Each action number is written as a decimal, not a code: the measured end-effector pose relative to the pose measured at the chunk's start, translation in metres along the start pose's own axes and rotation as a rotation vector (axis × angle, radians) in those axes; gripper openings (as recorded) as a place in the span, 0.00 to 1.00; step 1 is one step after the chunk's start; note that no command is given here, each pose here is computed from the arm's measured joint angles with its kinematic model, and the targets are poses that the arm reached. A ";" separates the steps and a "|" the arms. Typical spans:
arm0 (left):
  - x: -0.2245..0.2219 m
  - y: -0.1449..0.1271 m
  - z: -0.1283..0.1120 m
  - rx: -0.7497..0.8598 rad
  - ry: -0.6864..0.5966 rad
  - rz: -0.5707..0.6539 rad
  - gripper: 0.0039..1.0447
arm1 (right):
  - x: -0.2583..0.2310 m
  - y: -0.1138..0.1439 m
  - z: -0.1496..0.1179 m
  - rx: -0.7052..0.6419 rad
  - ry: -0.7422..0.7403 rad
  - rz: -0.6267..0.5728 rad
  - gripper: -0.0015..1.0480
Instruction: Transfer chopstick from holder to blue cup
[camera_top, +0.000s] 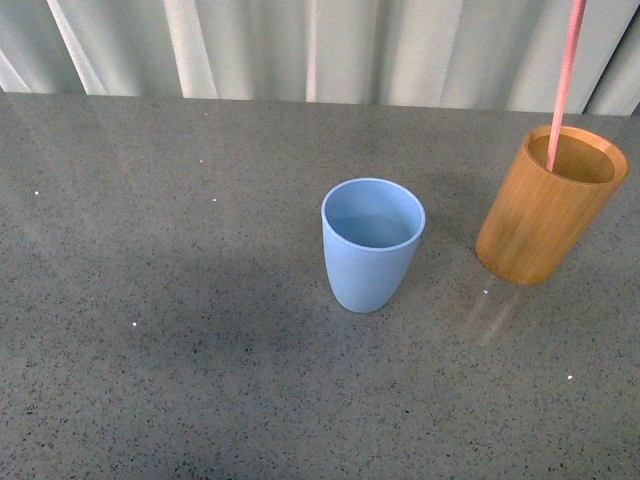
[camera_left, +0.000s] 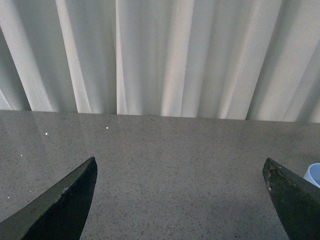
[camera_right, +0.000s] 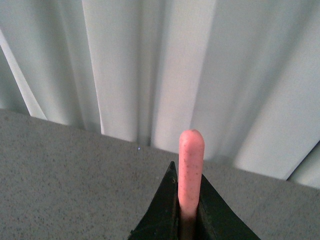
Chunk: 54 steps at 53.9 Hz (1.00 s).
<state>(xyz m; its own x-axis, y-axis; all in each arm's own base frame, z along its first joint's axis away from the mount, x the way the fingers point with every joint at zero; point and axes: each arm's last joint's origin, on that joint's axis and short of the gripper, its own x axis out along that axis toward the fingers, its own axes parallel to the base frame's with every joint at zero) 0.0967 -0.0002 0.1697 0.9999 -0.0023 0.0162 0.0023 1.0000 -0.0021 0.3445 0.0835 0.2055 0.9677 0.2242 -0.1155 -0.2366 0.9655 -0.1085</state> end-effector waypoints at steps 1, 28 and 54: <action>0.000 0.000 0.000 0.000 0.000 0.000 0.94 | 0.000 0.001 0.005 -0.004 -0.011 0.001 0.02; 0.000 0.000 0.000 0.000 0.000 0.000 0.94 | -0.010 0.080 0.054 0.092 -0.127 0.197 0.02; 0.000 0.000 0.000 0.000 0.000 0.000 0.94 | -0.008 0.110 0.009 0.162 -0.033 0.243 0.02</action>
<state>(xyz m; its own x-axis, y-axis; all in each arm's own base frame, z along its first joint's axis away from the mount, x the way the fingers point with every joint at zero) 0.0967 -0.0002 0.1697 0.9999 -0.0023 0.0162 0.0023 1.0000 -0.0021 0.3116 0.1891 0.2033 0.8873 0.4529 -0.0864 -0.4473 0.8910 0.0776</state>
